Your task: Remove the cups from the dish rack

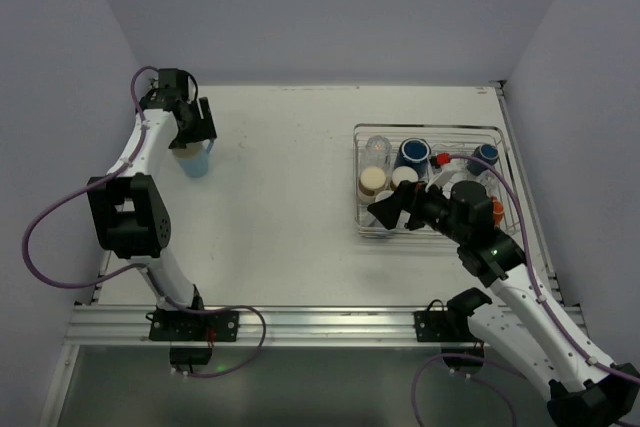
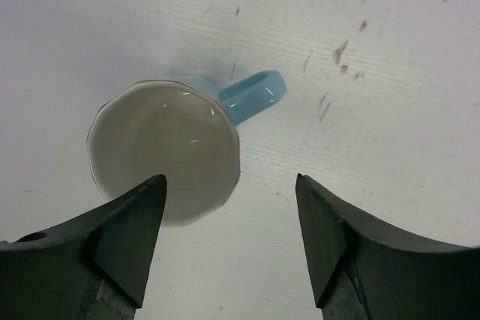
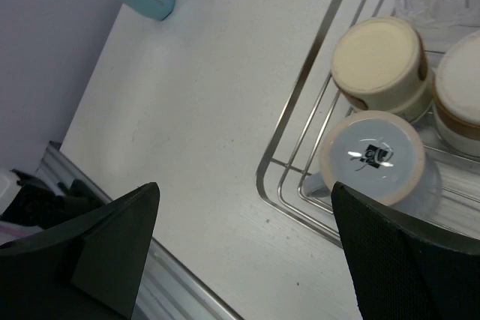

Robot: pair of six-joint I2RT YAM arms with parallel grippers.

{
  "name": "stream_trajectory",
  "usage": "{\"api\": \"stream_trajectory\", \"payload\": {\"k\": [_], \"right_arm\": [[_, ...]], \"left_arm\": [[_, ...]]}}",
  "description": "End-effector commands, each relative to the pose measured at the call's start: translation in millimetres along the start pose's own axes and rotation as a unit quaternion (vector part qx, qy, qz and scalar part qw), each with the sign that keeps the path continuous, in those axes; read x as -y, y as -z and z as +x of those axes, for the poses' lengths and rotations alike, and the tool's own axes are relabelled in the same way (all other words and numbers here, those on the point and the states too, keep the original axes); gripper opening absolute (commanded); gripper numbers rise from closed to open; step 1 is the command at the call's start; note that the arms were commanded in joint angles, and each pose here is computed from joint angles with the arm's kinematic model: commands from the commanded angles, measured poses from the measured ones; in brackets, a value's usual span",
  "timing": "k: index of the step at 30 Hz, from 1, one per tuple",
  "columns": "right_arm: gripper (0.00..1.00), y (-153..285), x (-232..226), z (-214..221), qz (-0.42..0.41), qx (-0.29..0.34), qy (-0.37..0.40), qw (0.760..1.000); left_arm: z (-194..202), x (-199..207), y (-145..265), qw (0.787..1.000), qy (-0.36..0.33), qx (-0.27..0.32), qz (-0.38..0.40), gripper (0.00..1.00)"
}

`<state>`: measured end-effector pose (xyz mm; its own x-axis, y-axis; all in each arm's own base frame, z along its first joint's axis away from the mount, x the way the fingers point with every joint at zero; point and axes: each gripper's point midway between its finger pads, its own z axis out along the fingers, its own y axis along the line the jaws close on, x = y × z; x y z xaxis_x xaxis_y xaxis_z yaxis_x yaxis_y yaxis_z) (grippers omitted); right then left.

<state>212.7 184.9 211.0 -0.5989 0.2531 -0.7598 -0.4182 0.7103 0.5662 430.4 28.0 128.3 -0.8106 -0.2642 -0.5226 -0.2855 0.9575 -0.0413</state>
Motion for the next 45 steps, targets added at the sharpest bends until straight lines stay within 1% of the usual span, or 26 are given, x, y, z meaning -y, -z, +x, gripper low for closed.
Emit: {"api": "stream_trajectory", "payload": {"k": [1,2,3,5,6,7,8,9,10,11,12,13,14,15,16,18,20,21,22,27,29,30,32,36,42,45], "right_arm": [[0.99,3.7,16.1,-19.4,0.063,0.023,0.025,0.997],[0.99,3.9,25.2,-19.9,0.087,0.024,0.029,0.996],[0.99,4.2,28.8,-22.2,0.099,0.026,0.031,0.994],[0.99,2.4,39.6,-19.8,0.125,0.018,0.035,0.991],[0.99,2.9,46.1,-23.5,0.145,0.024,0.036,0.989],[0.99,1.9,47.6,-22.0,0.149,0.018,0.037,0.988],[0.99,-0.2,54.3,-20.4,0.165,0.012,0.035,0.986],[0.99,-1.3,56.8,-19.8,0.171,0.009,0.035,0.985],[0.99,-4.6,59.3,-16.2,0.176,0.000,0.033,0.984],[0.99,-6.5,60.4,-14.3,0.178,-0.005,0.033,0.984],[0.99,-8.2,64.2,-11.6,0.186,-0.010,0.034,0.982],[0.99,-9.8,68.0,-9.7,0.195,-0.014,0.034,0.980],[0.99,-12.0,70.4,-6.8,0.202,-0.020,0.037,0.979],[0.99,-17.4,75.7,0.2,0.210,-0.036,0.039,0.976],[0.99,-19.9,78.7,3.6,0.218,-0.043,0.048,0.974],[0.99,-24.8,86.7,7.8,0.240,-0.057,0.055,0.968],[0.99,-27.9,90.5,10.4,0.251,-0.066,0.064,0.964],[0.99,-30.1,89.5,7.7,0.254,-0.066,0.067,0.963],[0.99,-33.9,91.5,10.5,0.260,-0.075,0.070,0.960],[0.99,-45.9,89.9,10.6,0.300,-0.093,0.100,0.944],[0.99,-51.0,90.8,17.8,0.316,-0.109,0.110,0.936],[0.99,-52.2,91.5,12.9,0.328,-0.101,0.114,0.932],[0.94,-55.7,91.5,16.4,0.338,-0.110,0.112,0.928],[0.82,-57.7,97.1,16.6,0.358,-0.105,0.107,0.922],[0.80,-64.1,103.4,18.8,0.374,-0.107,0.107,0.915],[0.66,-64.3,105.5,16.5,0.379,-0.096,0.105,0.914]], "left_arm": [[-41.3,22.7,60.7,0.993,0.018,0.092,0.075,0.75],[-46.8,28.0,72.3,0.990,0.020,0.108,0.091,0.77],[-58.8,36.3,99.4,0.982,0.023,0.146,0.118,0.80],[-64.3,45.6,126.2,0.974,0.019,0.181,0.139,0.82],[-66.0,61.3,142.4,0.966,0.008,0.205,0.154,0.83],[-66.2,69.0,171.2,0.956,0.001,0.236,0.171,0.85],[-54.8,77.1,174.3,0.955,-0.008,0.236,0.181,0.86],[-46.4,99.0,188.1,0.944,-0.027,0.249,0.213,0.87],[-31.8,109.0,202.9,0.932,-0.040,0.264,0.245,0.87],[-15.6,114.2,204.9,0.931,-0.047,0.257,0.255,0.87],[-2.6,131.8,233.9,0.906,-0.061,0.277,0.315,0.87],[25.1,135.7,219.0,0.906,-0.067,0.252,0.334,0.87],[39.3,141.2,222.0,0.896,-0.070,0.247,0.361,0.88],[51.4,149.6,248.6,0.867,-0.078,0.268,0.413,0.88],[75.2,148.3,230.9,0.871,-0.079,0.246,0.418,0.88],[94.6,149.5,232.9,0.858,-0.086,0.249,0.442,0.89],[117.8,143.0,223.9,0.857,-0.092,0.239,0.448,0.90],[125.4,141.9,225.5,0.850,-0.106,0.241,0.456,0.91],[134.8,139.9,217.2,0.853,-0.112,0.230,0.454,0.91],[153.2,130.1,195.3,0.866,-0.138,0.215,0.431,0.91],[152.5,130.8,198.8,0.864,-0.146,0.213,0.432,0.91],[150.9,131.2,201.0,0.862,-0.148,0.218,0.434,0.91],[148.9,132.0,202.7,0.859,-0.150,0.223,0.435,0.91],[153.9,135.7,203.1,0.854,-0.158,0.212,0.448,0.91],[156.2,136.6,204.2,0.851,-0.159,0.209,0.454,0.92],[159.1,137.8,202.4,0.851,-0.160,0.202,0.458,0.92]]}}
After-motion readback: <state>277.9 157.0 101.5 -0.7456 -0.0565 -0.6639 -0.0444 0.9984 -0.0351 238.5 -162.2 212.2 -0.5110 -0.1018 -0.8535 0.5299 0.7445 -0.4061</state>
